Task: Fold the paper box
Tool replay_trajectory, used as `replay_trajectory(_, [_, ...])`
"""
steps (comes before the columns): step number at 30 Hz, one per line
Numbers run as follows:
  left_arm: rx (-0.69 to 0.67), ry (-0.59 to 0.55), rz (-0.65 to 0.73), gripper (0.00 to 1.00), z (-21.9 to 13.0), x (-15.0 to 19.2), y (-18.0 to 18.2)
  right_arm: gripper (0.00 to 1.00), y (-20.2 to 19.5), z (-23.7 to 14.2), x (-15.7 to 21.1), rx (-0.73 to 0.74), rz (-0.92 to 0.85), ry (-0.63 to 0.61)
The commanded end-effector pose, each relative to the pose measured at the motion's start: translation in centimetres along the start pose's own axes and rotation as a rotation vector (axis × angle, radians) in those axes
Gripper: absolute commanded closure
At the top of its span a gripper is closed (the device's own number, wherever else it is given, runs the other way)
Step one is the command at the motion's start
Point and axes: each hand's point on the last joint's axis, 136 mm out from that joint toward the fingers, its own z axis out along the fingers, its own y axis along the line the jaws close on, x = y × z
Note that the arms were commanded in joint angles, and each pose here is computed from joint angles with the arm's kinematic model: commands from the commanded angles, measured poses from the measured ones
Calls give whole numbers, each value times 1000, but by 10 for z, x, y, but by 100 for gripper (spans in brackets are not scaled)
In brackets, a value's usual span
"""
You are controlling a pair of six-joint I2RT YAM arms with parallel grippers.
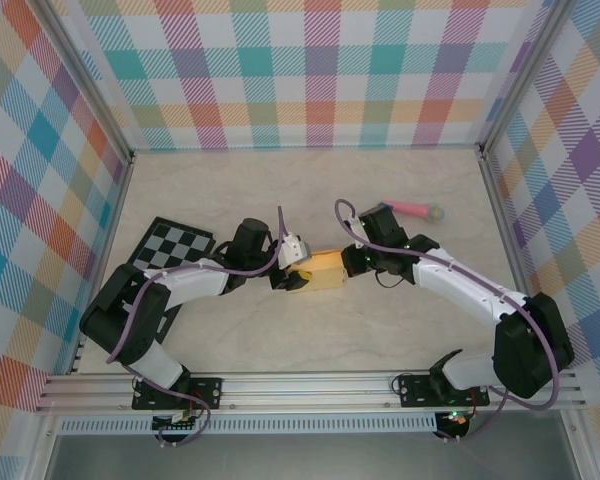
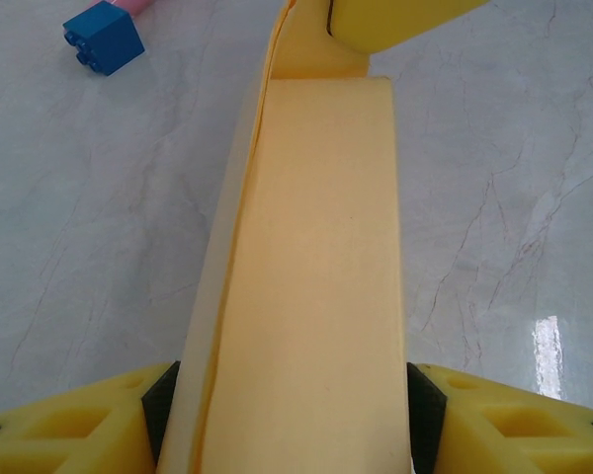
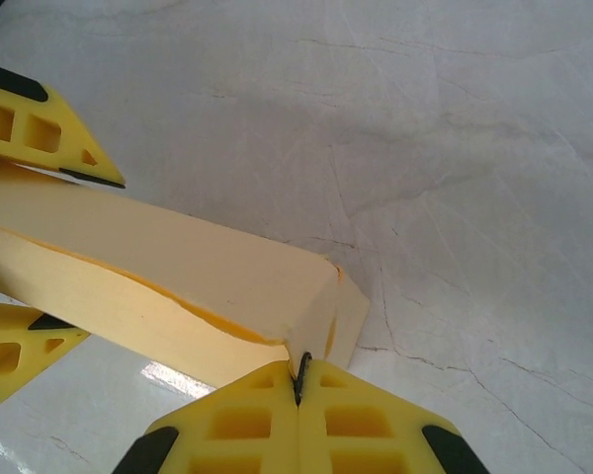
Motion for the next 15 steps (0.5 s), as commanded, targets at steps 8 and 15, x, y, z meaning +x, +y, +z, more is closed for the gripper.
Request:
replay_trajectory(8, [19, 19, -12, 39, 7, 5, -6, 100, 12, 0, -4, -50, 61, -24])
replay_trajectory(15, [28, 24, -6, 39, 9, 5, -7, 100, 17, 0, -10, -72, 76, -41])
